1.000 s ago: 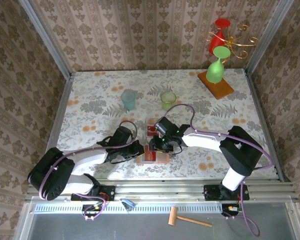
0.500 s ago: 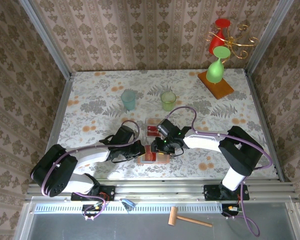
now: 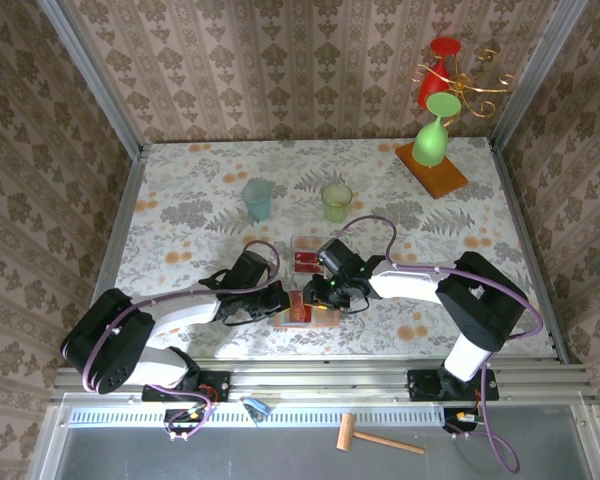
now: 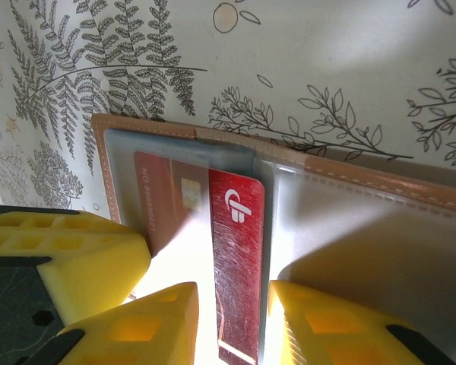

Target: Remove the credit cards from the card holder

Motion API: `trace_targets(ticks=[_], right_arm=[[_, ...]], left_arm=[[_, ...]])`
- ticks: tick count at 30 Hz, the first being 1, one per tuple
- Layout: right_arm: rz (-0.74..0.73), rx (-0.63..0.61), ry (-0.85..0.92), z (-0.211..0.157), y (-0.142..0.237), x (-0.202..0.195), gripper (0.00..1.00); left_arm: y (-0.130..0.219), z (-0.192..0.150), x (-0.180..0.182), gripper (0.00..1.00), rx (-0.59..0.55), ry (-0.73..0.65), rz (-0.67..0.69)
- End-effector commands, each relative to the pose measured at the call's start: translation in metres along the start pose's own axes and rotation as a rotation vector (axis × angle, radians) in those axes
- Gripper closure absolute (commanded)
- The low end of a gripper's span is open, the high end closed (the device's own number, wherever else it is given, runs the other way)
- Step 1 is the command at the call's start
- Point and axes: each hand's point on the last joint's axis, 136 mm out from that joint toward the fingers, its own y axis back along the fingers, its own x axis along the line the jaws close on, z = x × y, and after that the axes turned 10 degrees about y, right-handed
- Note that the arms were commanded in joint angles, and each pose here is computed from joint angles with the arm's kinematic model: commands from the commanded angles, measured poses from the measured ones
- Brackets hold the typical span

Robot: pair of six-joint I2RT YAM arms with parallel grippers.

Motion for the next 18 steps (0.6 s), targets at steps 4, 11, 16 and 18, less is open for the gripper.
trace_targets(ticks=[4, 11, 16, 18], right_arm=[[0.036, 0.01, -0.03, -0.0018, -0.0037, -0.0019, 0.71], [0.061, 0.022, -0.048, -0.0037, -0.0092, -0.0039, 0.72], [0.067, 0.028, -0.056, -0.005, -0.0113, -0.005, 0.72], [0.067, 0.029, -0.056, -0.005, -0.0114, -0.005, 0.72]], left_arm=[[0.0002, -0.0012, 0.0071, 0.96, 0.0, -0.013, 0.039], [-0.0004, -0.0018, 0.0094, 0.96, 0.001, -0.011, 0.044], [-0.0013, -0.0026, 0.0122, 0.96, 0.002, -0.001, 0.043], [-0.0013, -0.0028, 0.0113, 0.96, 0.002, 0.001, 0.036]])
